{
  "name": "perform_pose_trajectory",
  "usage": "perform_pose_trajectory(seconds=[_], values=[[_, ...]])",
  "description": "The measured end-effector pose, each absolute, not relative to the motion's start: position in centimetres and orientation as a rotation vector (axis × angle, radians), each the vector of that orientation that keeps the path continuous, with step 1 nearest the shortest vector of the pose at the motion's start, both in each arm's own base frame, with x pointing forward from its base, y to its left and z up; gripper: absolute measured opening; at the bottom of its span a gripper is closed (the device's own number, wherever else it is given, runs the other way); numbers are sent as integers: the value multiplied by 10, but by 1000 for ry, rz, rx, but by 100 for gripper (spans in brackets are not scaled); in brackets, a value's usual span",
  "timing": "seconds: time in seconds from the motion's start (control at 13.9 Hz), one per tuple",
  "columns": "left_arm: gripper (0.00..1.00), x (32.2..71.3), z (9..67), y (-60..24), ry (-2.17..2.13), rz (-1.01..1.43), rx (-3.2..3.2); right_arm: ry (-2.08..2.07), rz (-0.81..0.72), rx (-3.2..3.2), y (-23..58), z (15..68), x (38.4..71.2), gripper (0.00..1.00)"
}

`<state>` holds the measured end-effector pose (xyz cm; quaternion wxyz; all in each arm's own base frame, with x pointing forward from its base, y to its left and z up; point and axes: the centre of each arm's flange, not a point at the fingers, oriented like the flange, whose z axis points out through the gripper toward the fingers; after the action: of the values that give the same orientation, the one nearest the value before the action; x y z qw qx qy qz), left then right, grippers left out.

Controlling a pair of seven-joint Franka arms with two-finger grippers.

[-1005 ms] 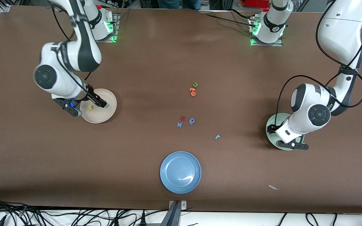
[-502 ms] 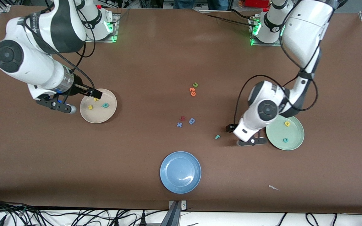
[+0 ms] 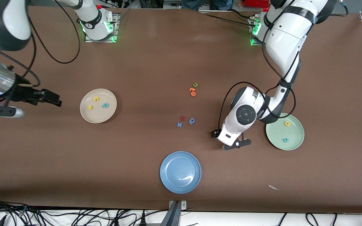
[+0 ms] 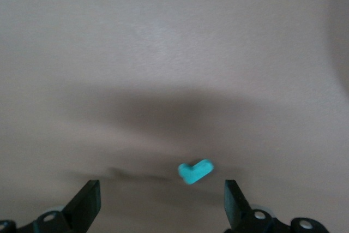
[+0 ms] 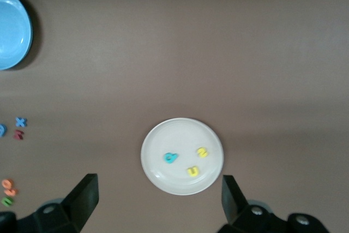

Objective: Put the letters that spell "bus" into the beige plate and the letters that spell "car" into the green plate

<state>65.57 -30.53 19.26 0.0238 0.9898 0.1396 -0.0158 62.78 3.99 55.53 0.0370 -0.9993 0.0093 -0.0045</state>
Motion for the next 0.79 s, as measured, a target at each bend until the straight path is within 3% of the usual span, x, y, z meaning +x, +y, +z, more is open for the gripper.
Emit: perform_pose_trajectory(seconds=[0.29, 0.43, 0.57, 0.79], values=[[97, 659, 182, -320, 473, -24, 3070, -84, 48, -3123, 39, 571, 610, 100], [94, 660, 180, -318, 496, -24, 3069, -45, 6, -3112, 20, 570, 596, 100], [85, 659, 179, -320, 500, -25, 3069, -18, -41, -3116, 8, 565, 578, 100], [82, 656, 177, -326, 501, -30, 3072, -43, -66, -3155, 16, 566, 563, 100]])
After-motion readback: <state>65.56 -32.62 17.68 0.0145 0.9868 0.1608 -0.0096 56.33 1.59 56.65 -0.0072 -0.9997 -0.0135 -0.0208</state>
